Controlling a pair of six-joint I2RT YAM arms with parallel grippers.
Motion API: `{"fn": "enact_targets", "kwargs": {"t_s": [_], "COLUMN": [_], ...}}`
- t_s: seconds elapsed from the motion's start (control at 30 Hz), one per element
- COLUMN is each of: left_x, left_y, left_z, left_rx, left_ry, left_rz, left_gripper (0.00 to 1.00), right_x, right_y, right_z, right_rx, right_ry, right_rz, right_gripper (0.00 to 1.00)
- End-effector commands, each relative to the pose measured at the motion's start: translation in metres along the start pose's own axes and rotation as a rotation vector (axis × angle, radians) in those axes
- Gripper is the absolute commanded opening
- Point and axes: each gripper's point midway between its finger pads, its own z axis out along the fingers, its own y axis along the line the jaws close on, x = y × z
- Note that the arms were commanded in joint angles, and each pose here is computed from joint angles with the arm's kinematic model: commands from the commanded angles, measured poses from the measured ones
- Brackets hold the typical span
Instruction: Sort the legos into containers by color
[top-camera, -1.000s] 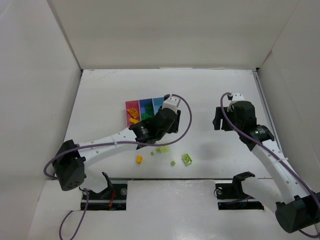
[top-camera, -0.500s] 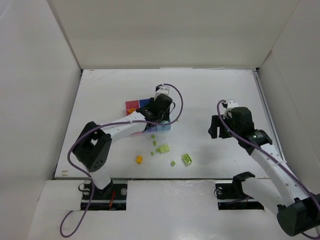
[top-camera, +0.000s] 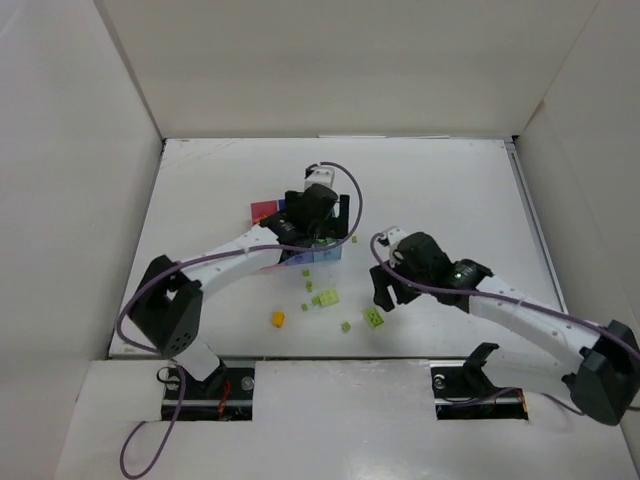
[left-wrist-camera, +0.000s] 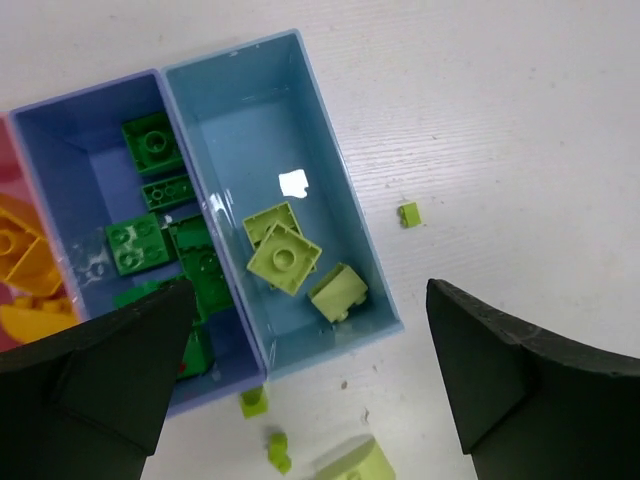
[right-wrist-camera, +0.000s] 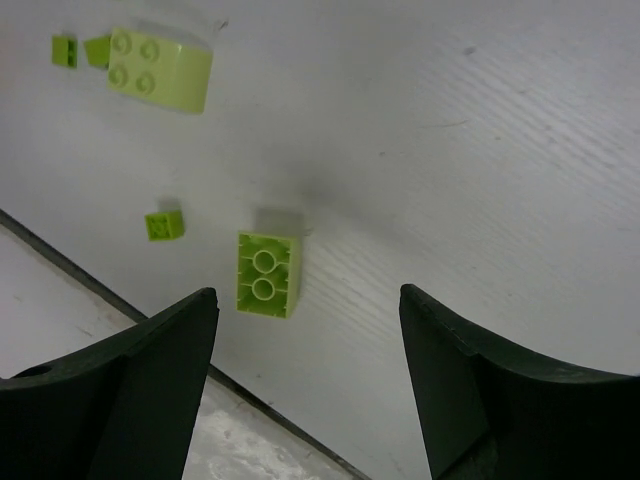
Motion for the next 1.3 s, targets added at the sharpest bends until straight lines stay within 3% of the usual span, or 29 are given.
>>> {"fn": "enact_targets", "kwargs": {"t_s": [0.0,0.27,0.4,0.53,0.57,0.67,0.8,1.07,1.27], "left_x": [-0.029,-0.005,0.03,0.047,0.053,0.056,0.064,0.087,0.1], "left_y": [0.004,0.026,0.043,0.048,0.051,0.053,0.052,0.05,0.046], "left_z": [-0.048,-0.115,-0.12,-0.127,-0.127,-0.13,-0.132,-0.13,-0.132], "left_rx": [0.055,0.12,0.093,0.094,0.086,0.087,0.105,0.129,0.153], "left_ry": [-0.097,-0.128,-0.073,-0.038,-0.026,-0.025,-0.008,0.053,0.088], "left_rz": [-0.085,-0.212,-0.261,-0.281,-0.29,-0.302,-0.32,-0.341,-0.373], "left_gripper": [1.0,1.0,1.0,1.0,1.0,1.0,1.0,1.0,1.0], "right_x": [0.002,0.027,0.032,0.041,0.043,0.044,0.019,-0.126,-0.197], "right_y": [0.015,0.041,0.038,0.031,0.028,0.024,0.022,0.061,0.078], "right_z": [0.021,0.056,0.067,0.069,0.069,0.064,0.05,0.021,0.049], "right_rx": [0.006,0.001,0.036,0.085,0.1,0.127,0.16,0.113,0.107], "right_ry": [0.018,0.131,0.147,0.158,0.163,0.166,0.102,-0.222,-0.295], "right_rz": [-0.019,-0.092,-0.078,-0.058,-0.05,-0.041,-0.05,-0.143,-0.245], "right_gripper": [0.78,0.79,0.79,0.6,0.47,0.36,0.3,0.3,0.3]}}
